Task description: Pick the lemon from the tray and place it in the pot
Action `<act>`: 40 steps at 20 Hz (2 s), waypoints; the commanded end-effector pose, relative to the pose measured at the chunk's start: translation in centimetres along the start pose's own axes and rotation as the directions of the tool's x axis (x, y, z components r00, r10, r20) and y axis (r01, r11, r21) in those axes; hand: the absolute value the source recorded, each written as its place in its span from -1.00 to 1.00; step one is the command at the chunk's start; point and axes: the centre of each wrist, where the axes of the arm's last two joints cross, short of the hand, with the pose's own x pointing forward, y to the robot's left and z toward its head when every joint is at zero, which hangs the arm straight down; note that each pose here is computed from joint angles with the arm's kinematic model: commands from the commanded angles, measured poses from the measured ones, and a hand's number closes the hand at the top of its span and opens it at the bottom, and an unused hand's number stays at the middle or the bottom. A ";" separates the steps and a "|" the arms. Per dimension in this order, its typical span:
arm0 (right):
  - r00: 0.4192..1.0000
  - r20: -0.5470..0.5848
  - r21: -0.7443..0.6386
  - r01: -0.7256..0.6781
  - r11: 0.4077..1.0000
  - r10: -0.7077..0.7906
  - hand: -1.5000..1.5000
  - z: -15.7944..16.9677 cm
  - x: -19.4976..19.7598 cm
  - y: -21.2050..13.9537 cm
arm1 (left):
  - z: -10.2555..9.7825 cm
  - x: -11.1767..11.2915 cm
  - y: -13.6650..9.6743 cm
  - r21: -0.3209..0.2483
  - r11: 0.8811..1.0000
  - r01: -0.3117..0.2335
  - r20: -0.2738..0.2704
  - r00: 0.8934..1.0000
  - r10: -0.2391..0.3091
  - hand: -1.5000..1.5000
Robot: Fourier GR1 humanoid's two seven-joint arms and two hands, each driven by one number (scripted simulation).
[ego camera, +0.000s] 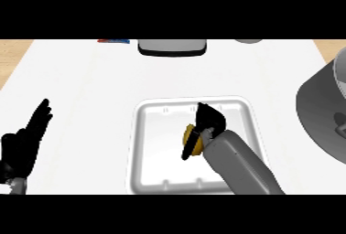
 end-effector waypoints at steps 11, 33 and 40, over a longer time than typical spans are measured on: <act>0.997 -0.018 -0.006 -0.070 0.998 0.070 1.00 -0.1 2.0 -1.4 | -0.4 -1.0 -0.8 0.000 1.000 -0.003 -0.007 1.000 0.003 0.00; 0.962 0.131 -0.759 -0.058 0.649 0.238 1.00 7.0 -13.4 -10.9 | 0.5 -1.7 -0.4 0.027 1.000 0.004 -0.025 1.000 -0.004 0.00; 0.971 0.233 -0.841 0.173 0.513 0.053 1.00 11.9 -14.5 -13.8 | 1.0 -2.3 0.1 0.008 1.000 -0.017 -0.020 1.000 0.017 0.00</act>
